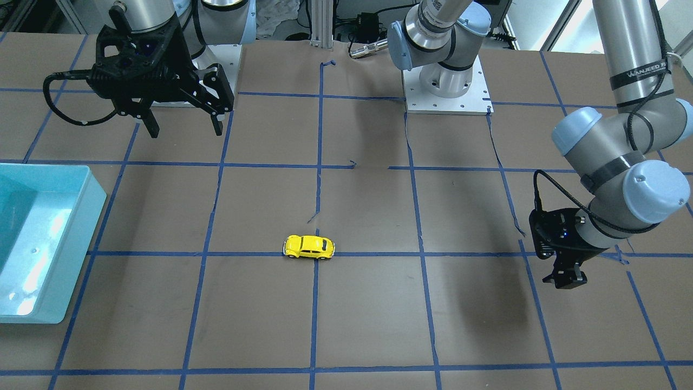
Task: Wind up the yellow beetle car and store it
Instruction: 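Raise the left gripper away while the right arm reaches over the car, then lower the right gripper onto the yellow car and grasp it, then carry the car with the right gripper into the light-blue bin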
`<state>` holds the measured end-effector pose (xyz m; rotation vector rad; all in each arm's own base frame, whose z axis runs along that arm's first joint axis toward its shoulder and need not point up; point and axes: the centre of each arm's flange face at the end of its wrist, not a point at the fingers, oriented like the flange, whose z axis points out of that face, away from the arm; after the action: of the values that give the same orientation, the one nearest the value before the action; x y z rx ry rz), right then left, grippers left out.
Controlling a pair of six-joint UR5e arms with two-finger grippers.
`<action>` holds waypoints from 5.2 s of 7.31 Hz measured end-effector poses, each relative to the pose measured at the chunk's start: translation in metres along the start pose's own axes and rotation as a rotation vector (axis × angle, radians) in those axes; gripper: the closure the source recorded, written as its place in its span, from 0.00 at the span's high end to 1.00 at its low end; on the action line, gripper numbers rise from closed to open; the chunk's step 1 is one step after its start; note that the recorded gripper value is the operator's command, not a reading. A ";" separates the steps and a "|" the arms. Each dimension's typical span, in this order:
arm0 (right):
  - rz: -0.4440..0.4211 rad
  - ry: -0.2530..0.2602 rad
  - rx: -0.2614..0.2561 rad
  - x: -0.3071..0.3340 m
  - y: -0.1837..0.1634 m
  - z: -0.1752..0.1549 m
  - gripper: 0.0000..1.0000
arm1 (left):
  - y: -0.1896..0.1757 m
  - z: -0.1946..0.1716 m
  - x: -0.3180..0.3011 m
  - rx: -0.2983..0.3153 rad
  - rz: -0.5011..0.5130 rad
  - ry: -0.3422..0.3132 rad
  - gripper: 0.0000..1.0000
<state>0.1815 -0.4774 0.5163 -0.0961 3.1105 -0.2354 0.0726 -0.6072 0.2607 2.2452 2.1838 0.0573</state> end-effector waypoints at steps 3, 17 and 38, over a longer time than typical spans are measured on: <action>-0.171 -0.012 -0.027 -0.010 -0.002 0.013 1.00 | -0.092 -0.073 0.012 0.009 -0.181 0.043 0.81; -1.438 -0.114 -0.158 -0.164 -0.026 0.324 0.87 | -0.219 -0.257 0.115 0.038 -1.487 -0.078 0.96; -1.035 -0.010 -0.167 0.297 -0.059 0.178 0.00 | -0.213 -0.259 0.108 0.127 -1.511 -0.166 0.97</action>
<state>-0.1072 -0.5806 0.3449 -1.6630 2.7267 0.0288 -0.1456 -0.4986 0.5146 0.1323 3.0743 -0.2592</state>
